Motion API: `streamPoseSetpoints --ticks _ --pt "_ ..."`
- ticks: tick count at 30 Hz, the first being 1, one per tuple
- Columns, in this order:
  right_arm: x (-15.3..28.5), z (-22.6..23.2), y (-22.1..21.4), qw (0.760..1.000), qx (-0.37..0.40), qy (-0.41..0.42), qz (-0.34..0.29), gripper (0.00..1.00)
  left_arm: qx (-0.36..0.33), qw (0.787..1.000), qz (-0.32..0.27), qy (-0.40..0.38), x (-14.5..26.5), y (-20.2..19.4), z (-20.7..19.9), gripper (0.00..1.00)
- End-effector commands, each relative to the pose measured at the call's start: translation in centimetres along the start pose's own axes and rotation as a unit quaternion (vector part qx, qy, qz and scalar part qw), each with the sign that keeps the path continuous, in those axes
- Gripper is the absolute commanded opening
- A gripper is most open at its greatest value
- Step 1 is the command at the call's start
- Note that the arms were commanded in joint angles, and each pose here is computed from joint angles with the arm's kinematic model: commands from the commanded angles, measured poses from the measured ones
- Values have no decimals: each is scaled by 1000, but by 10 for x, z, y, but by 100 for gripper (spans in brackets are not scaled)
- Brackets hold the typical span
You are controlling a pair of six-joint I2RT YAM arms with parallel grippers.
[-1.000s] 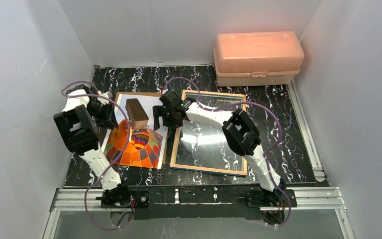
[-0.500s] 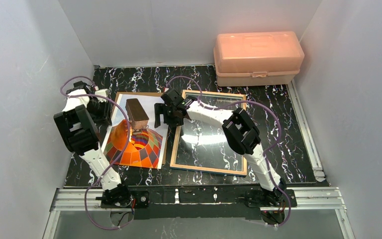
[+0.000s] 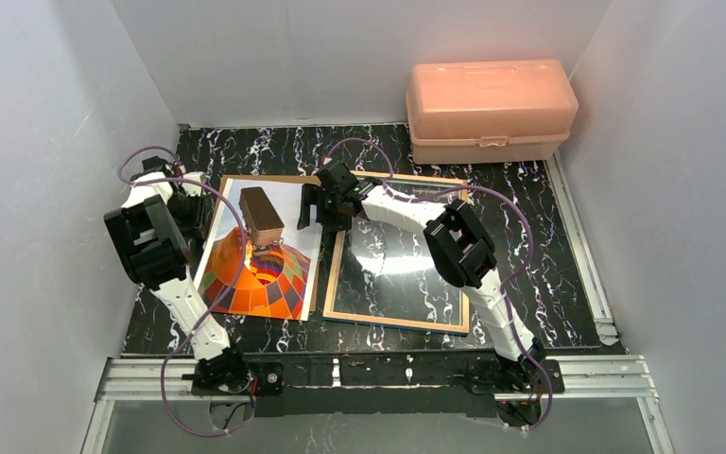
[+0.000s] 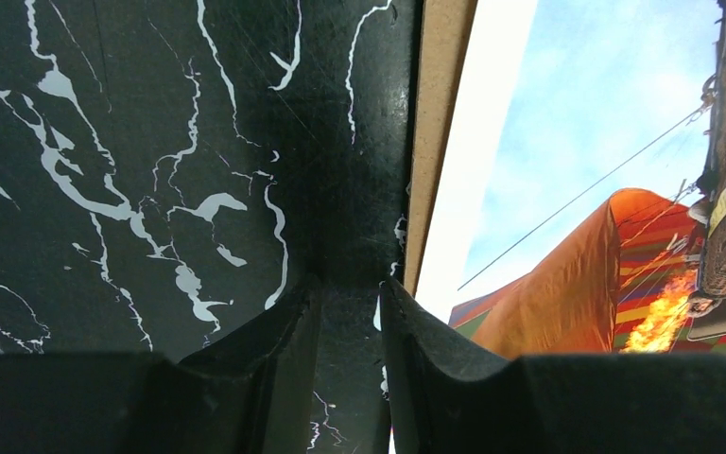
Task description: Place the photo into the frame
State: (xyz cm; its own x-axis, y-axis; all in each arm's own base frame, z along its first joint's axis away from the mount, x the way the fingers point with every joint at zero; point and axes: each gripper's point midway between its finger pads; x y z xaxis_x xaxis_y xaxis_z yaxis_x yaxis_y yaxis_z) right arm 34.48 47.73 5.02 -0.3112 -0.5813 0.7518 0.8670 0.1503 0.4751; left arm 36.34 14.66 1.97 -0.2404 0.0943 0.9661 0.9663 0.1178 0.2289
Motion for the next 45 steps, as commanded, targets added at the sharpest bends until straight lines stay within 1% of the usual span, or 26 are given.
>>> streamPoseSetpoints --ticks 1,10,20,27,37,45 --pt "-14 -1 2 1000 -13 15 -1 93 1 999 31 -21 -10 -21 -16 27" --pt "-2 19 18 998 -9 51 -26 92 0 999 30 -22 -9 -20 -20 25" --pt "10 35 25 995 -2 90 -45 91 -3 999 32 -25 -10 -22 -25 23" --pt "27 42 34 993 1 97 -64 91 -7 999 34 -27 -11 -23 -28 21" --pt "35 45 31 993 17 99 -67 90 -9 999 33 -29 -10 -23 -31 19" --pt "38 56 29 989 28 130 -68 89 -9 999 33 -30 -10 -23 -33 18"
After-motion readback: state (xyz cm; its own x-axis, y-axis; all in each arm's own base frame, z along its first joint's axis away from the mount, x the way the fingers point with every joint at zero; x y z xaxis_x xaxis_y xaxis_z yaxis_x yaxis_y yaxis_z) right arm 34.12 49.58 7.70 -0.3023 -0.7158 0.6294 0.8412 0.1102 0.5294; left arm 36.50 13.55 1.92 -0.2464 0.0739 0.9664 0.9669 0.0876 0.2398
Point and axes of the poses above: each gripper's point midway between its finger pads, its own x axis back along the fingers, its own z axis along the line the jaws close on, y = z × x, and after that the axes turned 9 degrees about x, right-handed
